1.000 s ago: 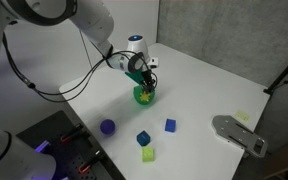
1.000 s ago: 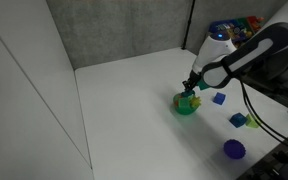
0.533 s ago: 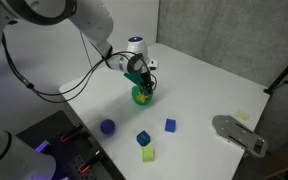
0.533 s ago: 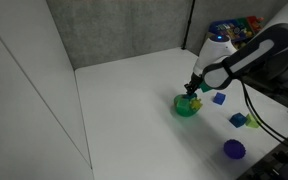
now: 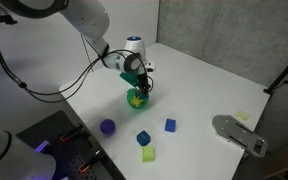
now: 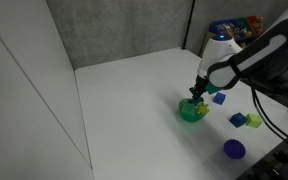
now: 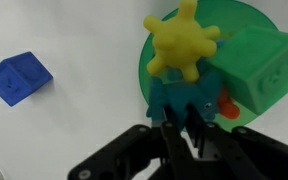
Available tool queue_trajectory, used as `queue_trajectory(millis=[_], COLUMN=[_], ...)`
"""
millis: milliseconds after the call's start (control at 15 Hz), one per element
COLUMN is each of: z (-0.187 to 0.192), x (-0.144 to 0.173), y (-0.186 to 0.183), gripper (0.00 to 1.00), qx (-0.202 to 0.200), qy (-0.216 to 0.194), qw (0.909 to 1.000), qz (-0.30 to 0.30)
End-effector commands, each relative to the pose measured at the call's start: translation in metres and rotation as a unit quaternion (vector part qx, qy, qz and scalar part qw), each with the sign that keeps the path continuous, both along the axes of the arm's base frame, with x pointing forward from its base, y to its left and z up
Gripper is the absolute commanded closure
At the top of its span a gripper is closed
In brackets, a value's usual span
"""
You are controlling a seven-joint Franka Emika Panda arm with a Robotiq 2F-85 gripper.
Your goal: Put the green toy in the green bowl
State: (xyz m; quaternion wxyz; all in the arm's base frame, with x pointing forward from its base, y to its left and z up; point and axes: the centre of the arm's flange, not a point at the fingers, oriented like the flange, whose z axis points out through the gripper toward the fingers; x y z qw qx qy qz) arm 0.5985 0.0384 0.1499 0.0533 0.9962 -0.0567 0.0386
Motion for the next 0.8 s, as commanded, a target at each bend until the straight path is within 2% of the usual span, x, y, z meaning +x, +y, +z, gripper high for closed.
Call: queue_trajectory(millis=[0,133,533,733], z=[0.017,0.02,0.046,0.069], x=[-0.025,-0.03,-0.035,-0.031], y=[-0.002,-0.003,-0.003,0.0], gripper=[0.57,0.5,0.02,0.0], qx=[-0.004,-0.004,0.006,0.015], qy=[0.021,0.025,0.018,0.01], qw=[0.9997,0.9996,0.9998,0.9998], qz=[0.01,0.009,0.008,0.008])
